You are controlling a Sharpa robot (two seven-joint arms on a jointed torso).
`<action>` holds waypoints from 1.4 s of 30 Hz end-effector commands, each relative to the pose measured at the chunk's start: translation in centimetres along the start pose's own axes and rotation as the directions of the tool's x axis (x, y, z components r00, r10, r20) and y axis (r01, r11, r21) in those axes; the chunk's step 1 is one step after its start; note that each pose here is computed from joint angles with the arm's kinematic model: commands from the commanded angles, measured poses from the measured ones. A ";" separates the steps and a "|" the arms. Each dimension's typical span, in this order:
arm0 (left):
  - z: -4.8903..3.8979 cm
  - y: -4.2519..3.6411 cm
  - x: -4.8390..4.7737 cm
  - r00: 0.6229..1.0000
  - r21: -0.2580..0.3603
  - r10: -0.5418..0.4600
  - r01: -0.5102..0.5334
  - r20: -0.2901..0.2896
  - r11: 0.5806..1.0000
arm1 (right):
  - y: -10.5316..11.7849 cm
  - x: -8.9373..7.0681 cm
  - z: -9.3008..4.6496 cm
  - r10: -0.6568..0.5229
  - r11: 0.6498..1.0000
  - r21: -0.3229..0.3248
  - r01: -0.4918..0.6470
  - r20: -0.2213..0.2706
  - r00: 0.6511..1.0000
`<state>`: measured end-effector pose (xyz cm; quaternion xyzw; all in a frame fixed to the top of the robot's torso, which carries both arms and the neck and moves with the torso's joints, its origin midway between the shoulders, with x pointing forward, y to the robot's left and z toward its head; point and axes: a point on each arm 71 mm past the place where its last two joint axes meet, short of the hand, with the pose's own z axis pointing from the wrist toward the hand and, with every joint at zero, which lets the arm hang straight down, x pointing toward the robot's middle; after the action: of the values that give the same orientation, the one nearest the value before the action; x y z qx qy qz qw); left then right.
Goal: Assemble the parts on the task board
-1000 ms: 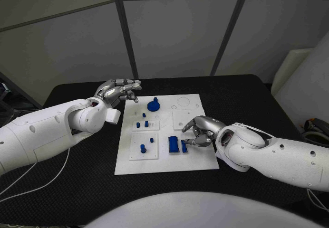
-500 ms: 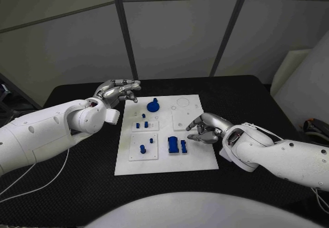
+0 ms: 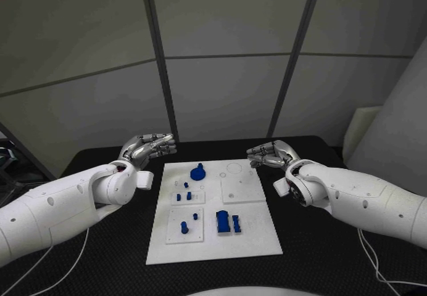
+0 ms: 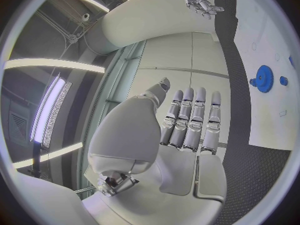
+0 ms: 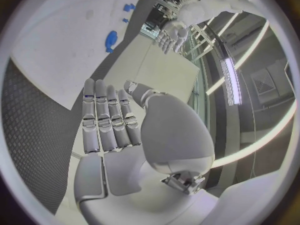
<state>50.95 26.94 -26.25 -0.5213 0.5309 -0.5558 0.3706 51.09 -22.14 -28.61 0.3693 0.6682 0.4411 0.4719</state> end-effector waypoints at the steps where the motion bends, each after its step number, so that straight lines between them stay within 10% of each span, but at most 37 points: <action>1: 0.19 0.33 -0.59 0.993 0.067 -0.049 0.042 0.103 0.997 | 0.7 0.1 1.4 0.223 0.970 -0.097 -0.222 -0.002 0.975; 18: 1.09 2.11 0.67 0.991 0.038 -0.053 0.048 0.126 0.998 | 0.6 1.0 3.6 0.223 0.970 -0.100 -0.220 0.024 0.975; 36: -2.60 -1.19 7.89 0.976 0.093 0.129 -0.147 0.175 0.985 | 4.9 1.7 -2.2 0.322 0.941 -0.166 -0.295 0.172 0.931; 42: -3.43 -1.78 8.94 0.971 0.107 0.152 -0.174 0.185 0.979 | 6.0 2.0 -4.2 0.340 0.936 -0.168 -0.309 0.208 0.917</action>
<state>46.26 18.96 -23.06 -0.5149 0.5123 -0.5238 0.4451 47.08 -18.69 -23.25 0.4683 0.5340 0.5350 0.4576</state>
